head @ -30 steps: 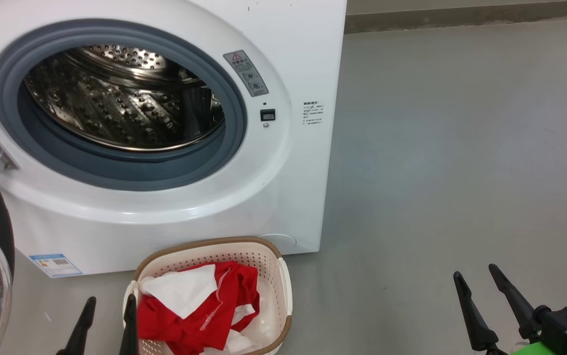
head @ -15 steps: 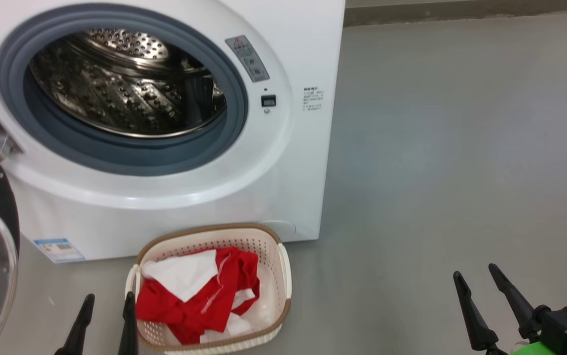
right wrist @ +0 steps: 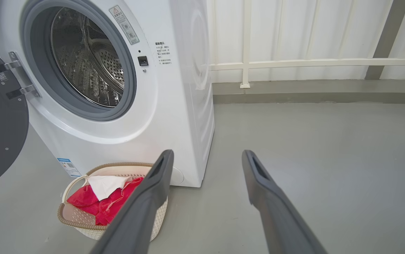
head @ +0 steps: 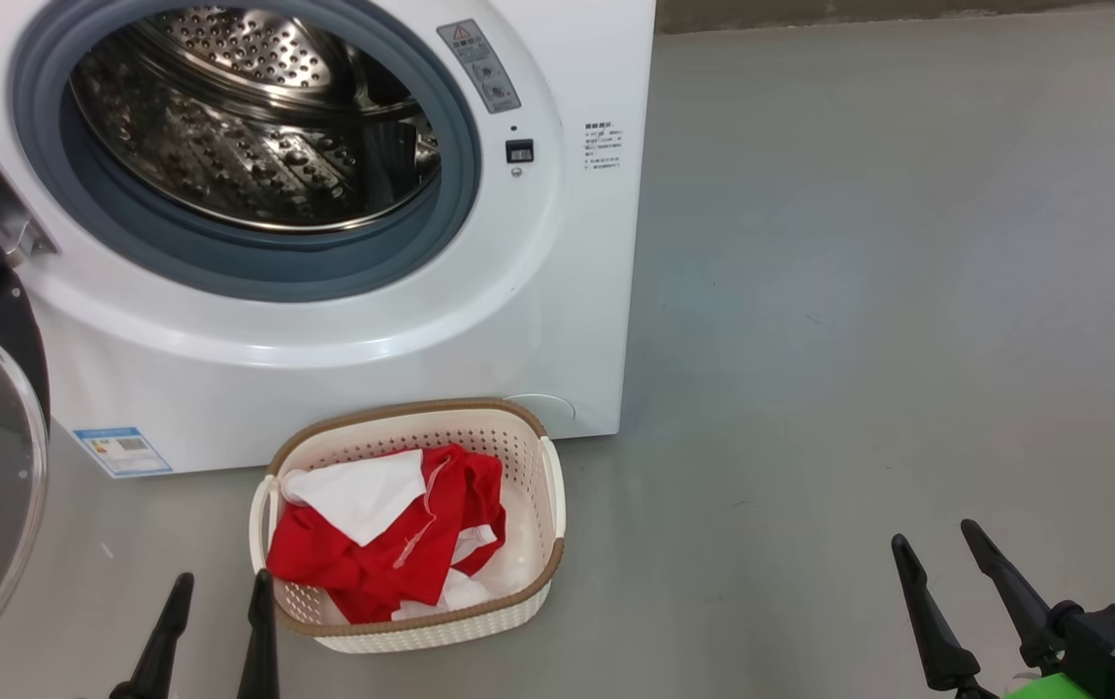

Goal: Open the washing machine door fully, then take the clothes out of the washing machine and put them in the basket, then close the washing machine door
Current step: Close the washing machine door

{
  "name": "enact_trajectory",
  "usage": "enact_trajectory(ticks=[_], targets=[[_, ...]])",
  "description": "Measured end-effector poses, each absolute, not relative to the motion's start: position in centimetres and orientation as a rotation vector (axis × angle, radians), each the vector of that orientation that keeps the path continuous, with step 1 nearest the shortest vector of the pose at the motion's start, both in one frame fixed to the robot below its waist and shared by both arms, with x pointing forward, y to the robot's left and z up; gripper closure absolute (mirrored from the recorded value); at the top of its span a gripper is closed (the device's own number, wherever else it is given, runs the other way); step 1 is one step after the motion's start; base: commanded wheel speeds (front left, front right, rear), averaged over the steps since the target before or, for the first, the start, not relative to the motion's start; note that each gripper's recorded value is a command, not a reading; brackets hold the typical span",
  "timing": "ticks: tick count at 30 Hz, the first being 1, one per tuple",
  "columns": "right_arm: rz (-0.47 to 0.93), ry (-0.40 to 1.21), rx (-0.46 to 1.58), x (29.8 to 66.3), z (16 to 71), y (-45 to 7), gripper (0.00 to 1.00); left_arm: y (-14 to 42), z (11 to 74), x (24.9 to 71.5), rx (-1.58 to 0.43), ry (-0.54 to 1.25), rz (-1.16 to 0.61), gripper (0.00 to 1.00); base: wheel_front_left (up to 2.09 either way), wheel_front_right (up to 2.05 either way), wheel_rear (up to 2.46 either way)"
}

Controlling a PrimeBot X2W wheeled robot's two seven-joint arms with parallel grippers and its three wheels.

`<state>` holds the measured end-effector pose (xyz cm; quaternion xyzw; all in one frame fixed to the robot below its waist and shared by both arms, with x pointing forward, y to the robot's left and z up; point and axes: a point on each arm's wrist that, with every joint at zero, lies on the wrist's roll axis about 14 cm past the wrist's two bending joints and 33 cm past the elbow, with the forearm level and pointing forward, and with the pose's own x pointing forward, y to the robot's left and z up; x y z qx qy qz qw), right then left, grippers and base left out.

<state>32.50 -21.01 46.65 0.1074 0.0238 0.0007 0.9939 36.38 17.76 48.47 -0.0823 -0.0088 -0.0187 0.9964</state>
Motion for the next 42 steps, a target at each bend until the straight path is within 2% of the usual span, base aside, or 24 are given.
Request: enact_trajectory(ticks=[21, 31, 42], targets=[[0.026, 0.049, 0.216, 33.0, 46.7, -20.3, 0.00, 18.3, 48.6, 36.0, -0.177, -0.024, -0.020, 0.00, 0.00, 0.00, 0.00], [0.111, 0.052, 0.211, 34.2, 46.8, -17.9, 0.00, 20.4, 48.7, 34.3, -0.193, -0.031, 0.051, 0.00, 0.00, 0.00, 0.00], [0.292, 0.067, 0.199, 36.0, 46.9, -12.5, 0.00, 24.1, 48.1, 30.4, -0.212, -0.026, 0.201, 0.00, 0.00, 0.00, 0.00]])
